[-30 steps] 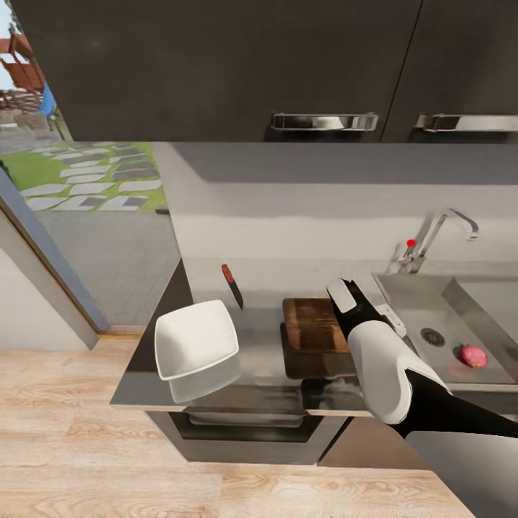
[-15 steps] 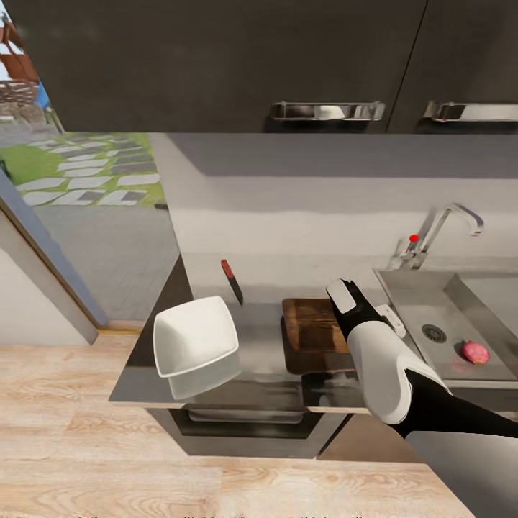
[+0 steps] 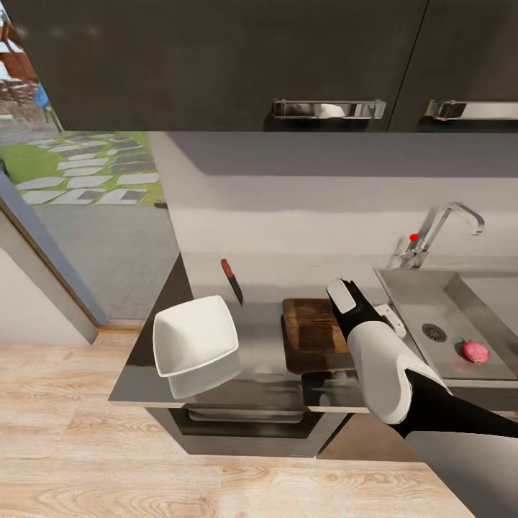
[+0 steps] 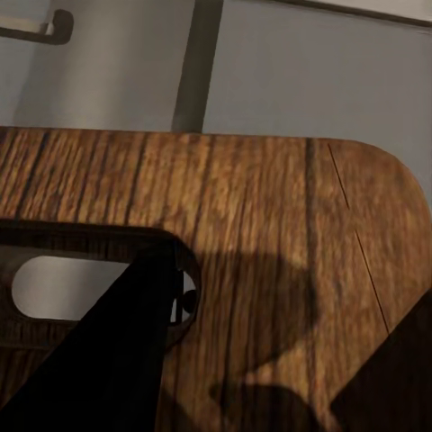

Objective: In the kitchen, take the Vidalia onion out of the sink, dice it on the chopping board with the paring knife, put the diced onion into the bowl on the countertop, then place both the paring knife and the chopping board into the sink.

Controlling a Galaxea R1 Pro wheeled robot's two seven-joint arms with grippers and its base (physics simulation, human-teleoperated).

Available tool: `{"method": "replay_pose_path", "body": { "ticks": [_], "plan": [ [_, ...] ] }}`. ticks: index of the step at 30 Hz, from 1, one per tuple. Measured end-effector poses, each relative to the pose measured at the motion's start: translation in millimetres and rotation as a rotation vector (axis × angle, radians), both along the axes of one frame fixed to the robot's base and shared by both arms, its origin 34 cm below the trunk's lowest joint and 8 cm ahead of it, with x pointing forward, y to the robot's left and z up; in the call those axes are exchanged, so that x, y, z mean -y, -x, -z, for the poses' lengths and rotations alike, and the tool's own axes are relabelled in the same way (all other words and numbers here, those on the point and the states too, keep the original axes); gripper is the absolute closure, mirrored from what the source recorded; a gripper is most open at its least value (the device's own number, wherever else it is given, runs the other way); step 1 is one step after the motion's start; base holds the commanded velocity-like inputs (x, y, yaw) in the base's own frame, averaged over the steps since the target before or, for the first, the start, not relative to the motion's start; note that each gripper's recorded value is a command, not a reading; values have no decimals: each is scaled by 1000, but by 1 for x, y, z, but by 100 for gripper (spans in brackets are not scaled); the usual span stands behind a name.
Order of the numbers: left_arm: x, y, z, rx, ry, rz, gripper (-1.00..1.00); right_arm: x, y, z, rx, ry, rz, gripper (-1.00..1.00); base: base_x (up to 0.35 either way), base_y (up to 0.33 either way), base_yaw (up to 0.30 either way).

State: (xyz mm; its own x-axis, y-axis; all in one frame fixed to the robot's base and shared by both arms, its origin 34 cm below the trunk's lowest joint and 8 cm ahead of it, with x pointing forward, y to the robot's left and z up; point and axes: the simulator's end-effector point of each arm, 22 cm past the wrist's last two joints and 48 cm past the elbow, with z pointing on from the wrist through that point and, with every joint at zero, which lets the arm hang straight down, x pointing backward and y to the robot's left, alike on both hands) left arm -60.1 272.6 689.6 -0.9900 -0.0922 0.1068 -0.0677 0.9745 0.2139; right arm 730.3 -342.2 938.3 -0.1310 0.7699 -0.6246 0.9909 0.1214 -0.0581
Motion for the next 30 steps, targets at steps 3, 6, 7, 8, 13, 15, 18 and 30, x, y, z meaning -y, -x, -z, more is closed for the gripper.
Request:
{"method": "replay_pose_path", "body": {
  "ticks": [3, 6, 7, 8, 13, 15, 18, 30],
  "plan": [
    [0, 0, 0, 0, 0, 0, -100, 0, 0, 0, 0, 0, 0, 100, 0, 0, 0],
    [0, 0, 0, 0, 0, 0, -100, 0, 0, 0, 0, 0, 0, 100, 0, 0, 0],
    [0, 0, 0, 0, 0, 0, -100, 0, 0, 0, 0, 0, 0, 100, 0, 0, 0],
    [0, 0, 0, 0, 0, 0, -100, 0, 0, 0, 0, 0, 0, 100, 0, 0, 0],
    [0, 0, 0, 0, 0, 0, -100, 0, 0, 0, 1, 0, 1, -100, 0, 0, 0],
    [0, 0, 0, 0, 0, 0, -100, 0, 0, 0, 1, 0, 1, -100, 0, 0, 0],
    [0, 0, 0, 0, 0, 0, -100, 0, 0, 0, 1, 0, 1, -100, 0, 0, 0],
    [0, 1, 0, -3, 0, 0, -100, 0, 0, 0, 1, 0, 2, -100, 0, 0, 0]
  ]
}}
